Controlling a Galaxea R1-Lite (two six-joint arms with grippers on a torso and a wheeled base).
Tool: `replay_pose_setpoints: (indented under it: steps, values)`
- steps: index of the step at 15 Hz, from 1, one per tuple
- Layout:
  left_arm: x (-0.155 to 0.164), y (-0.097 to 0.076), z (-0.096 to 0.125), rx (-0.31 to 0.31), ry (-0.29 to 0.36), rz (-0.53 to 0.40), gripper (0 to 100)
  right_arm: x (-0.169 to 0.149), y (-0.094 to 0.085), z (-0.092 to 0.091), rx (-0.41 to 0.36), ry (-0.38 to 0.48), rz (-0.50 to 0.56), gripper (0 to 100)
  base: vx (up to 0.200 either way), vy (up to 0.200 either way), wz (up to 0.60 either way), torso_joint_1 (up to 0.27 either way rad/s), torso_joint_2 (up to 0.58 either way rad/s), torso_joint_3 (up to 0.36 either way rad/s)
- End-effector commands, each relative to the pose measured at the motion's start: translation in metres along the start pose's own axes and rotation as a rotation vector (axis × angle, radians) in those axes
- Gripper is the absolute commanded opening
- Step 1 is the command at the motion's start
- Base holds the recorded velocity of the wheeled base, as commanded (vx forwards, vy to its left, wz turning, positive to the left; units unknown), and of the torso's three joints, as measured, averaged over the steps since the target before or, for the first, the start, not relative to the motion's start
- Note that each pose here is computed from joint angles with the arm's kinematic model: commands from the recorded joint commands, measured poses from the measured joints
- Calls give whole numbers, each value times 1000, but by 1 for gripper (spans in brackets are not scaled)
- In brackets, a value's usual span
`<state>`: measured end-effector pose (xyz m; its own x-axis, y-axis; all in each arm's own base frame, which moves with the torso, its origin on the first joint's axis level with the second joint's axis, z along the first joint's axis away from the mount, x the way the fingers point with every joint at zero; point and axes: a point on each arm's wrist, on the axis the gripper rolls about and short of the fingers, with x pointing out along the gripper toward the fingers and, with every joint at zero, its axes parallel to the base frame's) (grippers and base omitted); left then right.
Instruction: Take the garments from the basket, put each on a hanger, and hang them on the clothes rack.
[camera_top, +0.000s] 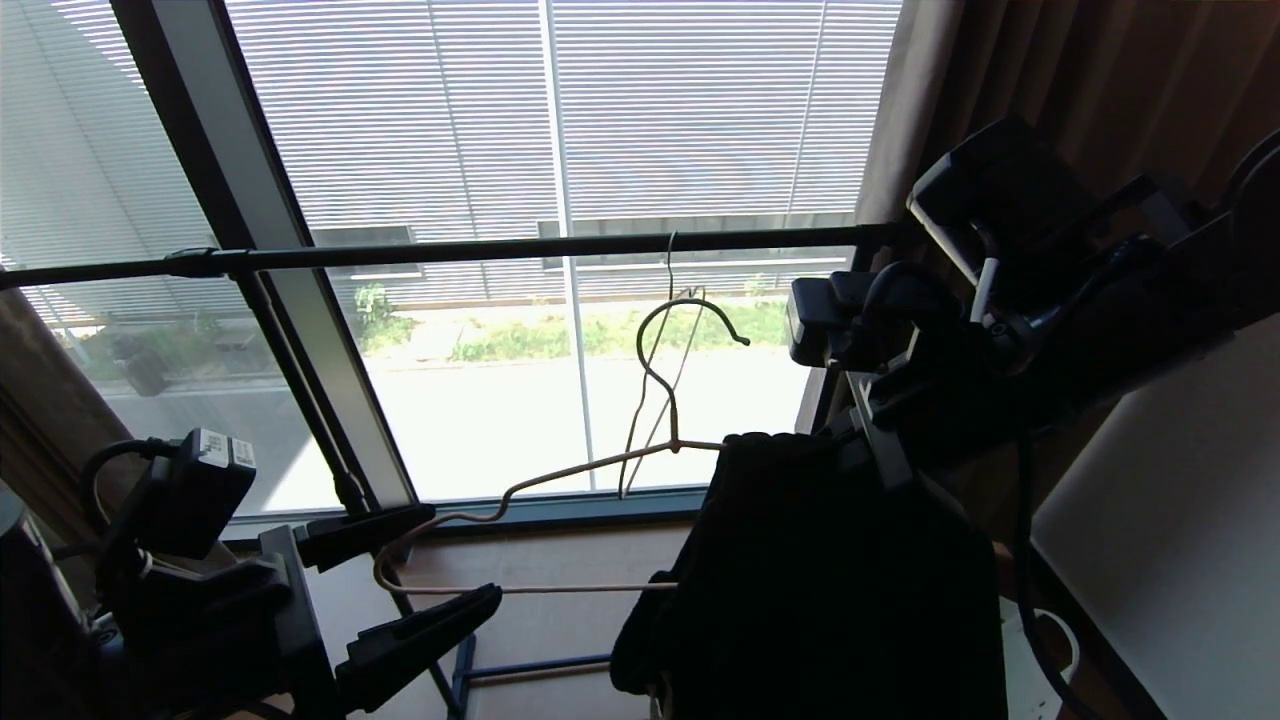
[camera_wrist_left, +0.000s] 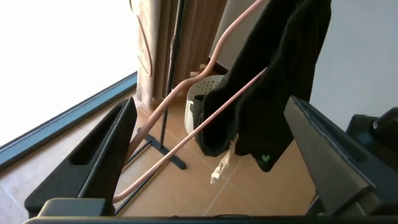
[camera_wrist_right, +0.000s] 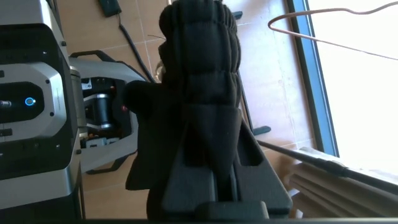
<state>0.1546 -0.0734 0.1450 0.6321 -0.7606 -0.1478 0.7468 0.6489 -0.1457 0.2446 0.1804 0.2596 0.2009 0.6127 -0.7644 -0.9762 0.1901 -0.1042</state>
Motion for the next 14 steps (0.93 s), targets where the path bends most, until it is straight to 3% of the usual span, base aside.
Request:
replay_pose_setpoints:
  steps: [1,4,7,9,11,14]
  values:
    - [2,3,2,0,-8,10,100,-3,1,0,-4,-4,-3,0,0,0,0,0,0,0]
    - [1,11,14,-49,-54,56,100,-5,5,-3,8,1,7,0,0,0,0,0,0,0]
    - [3,28,14,-141,-52,128,100,-7,8,-6,9,-12,28,0,0,0,0,0,0,0]
    - [0,35,22,-205,-91,160,100,-6,7,-6,13,-11,28,0,0,0,0,0,0,0]
    - [-11,36,27,-282,-139,190,100,-7,4,-6,63,-17,18,0,0,0,0,0,0,0]
    - [-31,36,14,-386,-141,254,100,-16,-1,-3,174,-77,-36,0,0,0,0,0,0,0]
